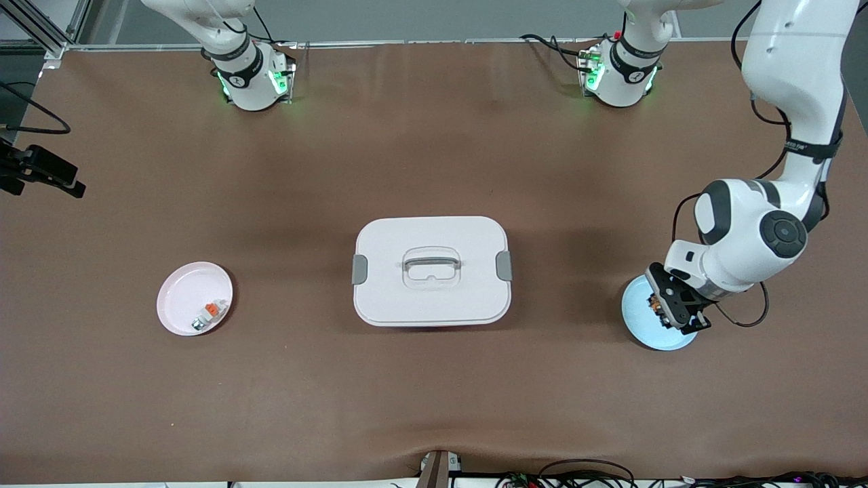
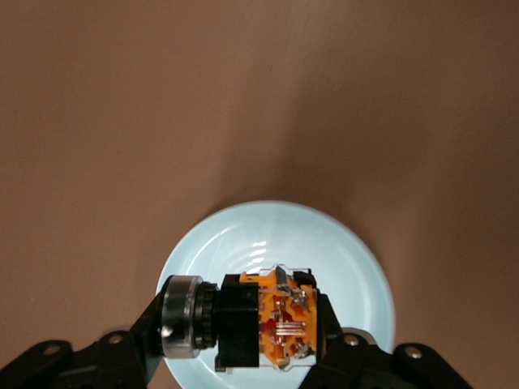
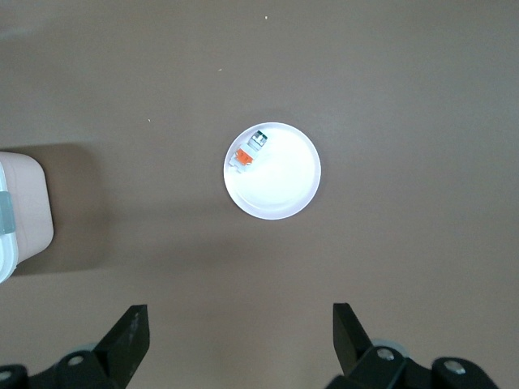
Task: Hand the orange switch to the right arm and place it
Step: 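Lift the switch with the left gripper and carry it above the box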
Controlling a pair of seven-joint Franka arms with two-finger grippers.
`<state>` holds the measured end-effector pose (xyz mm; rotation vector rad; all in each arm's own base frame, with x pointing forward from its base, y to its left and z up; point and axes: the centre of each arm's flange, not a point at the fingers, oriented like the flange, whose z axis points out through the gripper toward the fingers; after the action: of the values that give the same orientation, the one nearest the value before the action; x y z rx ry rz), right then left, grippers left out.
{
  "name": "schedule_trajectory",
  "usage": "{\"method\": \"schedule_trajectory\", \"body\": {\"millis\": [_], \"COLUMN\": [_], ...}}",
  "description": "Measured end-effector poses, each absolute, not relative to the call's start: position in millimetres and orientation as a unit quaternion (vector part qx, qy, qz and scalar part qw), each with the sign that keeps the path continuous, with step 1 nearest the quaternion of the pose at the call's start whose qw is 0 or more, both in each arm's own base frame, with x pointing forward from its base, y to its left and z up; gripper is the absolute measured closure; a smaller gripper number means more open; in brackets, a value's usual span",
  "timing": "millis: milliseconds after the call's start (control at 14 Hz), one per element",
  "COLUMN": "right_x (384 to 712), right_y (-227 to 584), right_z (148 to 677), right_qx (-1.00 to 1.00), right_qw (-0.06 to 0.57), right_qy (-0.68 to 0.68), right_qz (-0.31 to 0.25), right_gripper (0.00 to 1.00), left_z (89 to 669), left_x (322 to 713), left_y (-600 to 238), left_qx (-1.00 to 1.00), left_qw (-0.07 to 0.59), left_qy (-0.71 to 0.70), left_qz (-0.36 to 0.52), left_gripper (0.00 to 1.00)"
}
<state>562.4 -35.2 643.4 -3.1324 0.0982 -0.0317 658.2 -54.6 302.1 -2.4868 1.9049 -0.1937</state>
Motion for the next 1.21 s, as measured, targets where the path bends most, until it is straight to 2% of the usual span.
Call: {"method": "schedule_trajectory", "body": {"millis": [285,641,1211], "right_x": [562.4,562.4,563.6], "right_y": [-35.2,-35.3,-35.9], "right_z": [643.4,643.4,640.9], "right_qx": [-0.999,-0.999,-0.999], "right_qw": [0.004,0.004,0.004], "right_qy": [0.031,0.031,0.032], "right_qz": [-0.010,-0.010,-0.008], "right_gripper": [0.00,0.00,0.00], "left_z": [379.5,435.4,476.5], "left_x": [661.1,654.4,618.2], "left_y": [-143.3,-223.5,-348.2], "left_qx": [-0.773,-0.787,-0.765], "left_qw": [-0.037,-0.058,-0.087], "left_qy": [0.631,0.604,0.619], "left_qz": [-0.061,-0.111,-0.154], "left_gripper": [0.27,0.27,0.27]}}
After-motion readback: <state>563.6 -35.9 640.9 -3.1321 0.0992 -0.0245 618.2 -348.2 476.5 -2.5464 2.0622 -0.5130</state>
